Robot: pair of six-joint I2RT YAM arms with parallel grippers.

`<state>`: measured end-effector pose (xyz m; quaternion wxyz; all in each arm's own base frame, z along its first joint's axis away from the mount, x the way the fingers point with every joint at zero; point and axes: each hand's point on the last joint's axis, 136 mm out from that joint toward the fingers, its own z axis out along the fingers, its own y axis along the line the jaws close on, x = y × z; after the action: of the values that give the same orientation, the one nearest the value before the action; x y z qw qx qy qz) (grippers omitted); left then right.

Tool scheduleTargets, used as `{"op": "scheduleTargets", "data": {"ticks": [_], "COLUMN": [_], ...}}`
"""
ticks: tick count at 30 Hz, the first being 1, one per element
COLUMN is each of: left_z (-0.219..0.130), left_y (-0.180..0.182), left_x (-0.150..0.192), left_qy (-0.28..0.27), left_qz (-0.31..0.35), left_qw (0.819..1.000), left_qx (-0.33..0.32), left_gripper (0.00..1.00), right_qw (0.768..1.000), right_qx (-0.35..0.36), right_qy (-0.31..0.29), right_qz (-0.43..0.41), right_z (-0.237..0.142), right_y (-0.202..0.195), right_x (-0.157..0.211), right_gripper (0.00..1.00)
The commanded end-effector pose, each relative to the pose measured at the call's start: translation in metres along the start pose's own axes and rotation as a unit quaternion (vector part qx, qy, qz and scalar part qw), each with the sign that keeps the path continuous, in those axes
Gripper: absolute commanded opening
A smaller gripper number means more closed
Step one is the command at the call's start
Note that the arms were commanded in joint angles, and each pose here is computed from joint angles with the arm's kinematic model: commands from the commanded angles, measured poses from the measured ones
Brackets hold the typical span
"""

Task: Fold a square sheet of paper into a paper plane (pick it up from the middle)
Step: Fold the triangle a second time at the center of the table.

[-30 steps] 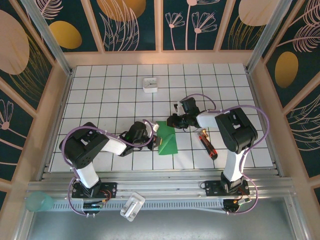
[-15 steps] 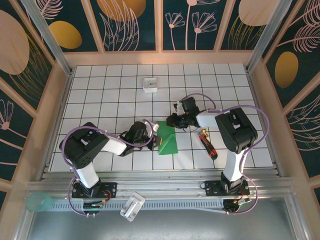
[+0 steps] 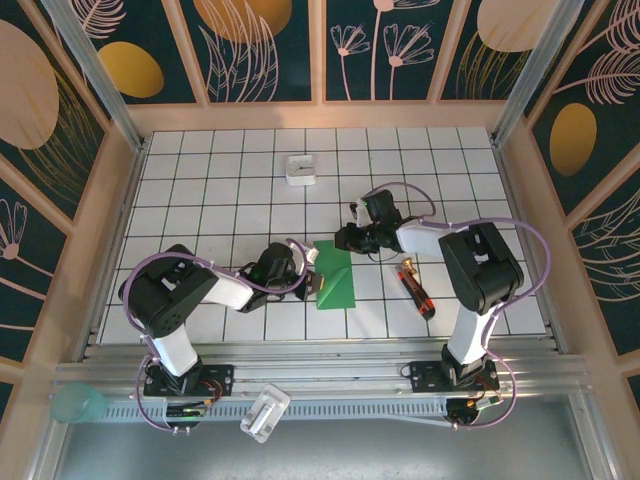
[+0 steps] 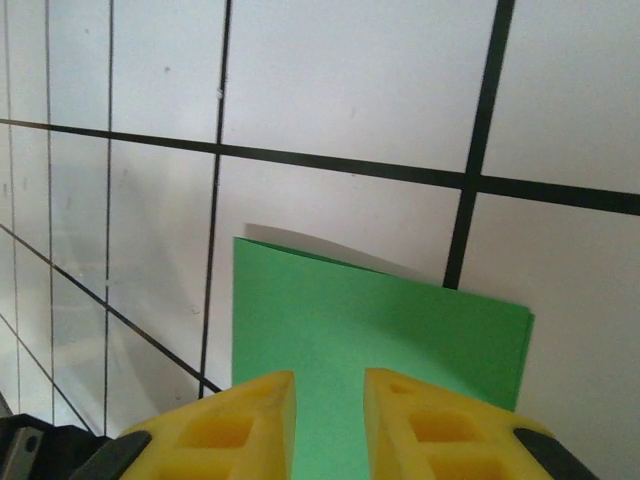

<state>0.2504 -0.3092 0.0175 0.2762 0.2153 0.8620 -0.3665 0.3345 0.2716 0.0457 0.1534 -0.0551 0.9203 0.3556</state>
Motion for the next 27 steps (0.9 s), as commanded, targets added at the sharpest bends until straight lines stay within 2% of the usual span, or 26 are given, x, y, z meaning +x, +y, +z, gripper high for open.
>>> {"op": "scheduleTargets", "data": {"ticks": [1, 27], "left_z": [0.002, 0.011], "left_y": [0.019, 0.034], "left_x": [0.020, 0.036], "left_qy": [0.037, 0.087], "left_qz": [-0.009, -0.017], "left_qw": [0.999, 0.994], "left_qx": [-0.036, -0.067], "left_gripper": [0.00, 0.00], "right_qw": [1.000, 0.999], "right_qx": [-0.017, 0.003], "right_qy": [-0.018, -0.032], "right_qz": [-0.014, 0.012], "right_z": [-0.015, -0.046], "right_y": [0.017, 0.007], "right_x": [-0.013, 0.016], "right_gripper": [0.25, 0.24]}}
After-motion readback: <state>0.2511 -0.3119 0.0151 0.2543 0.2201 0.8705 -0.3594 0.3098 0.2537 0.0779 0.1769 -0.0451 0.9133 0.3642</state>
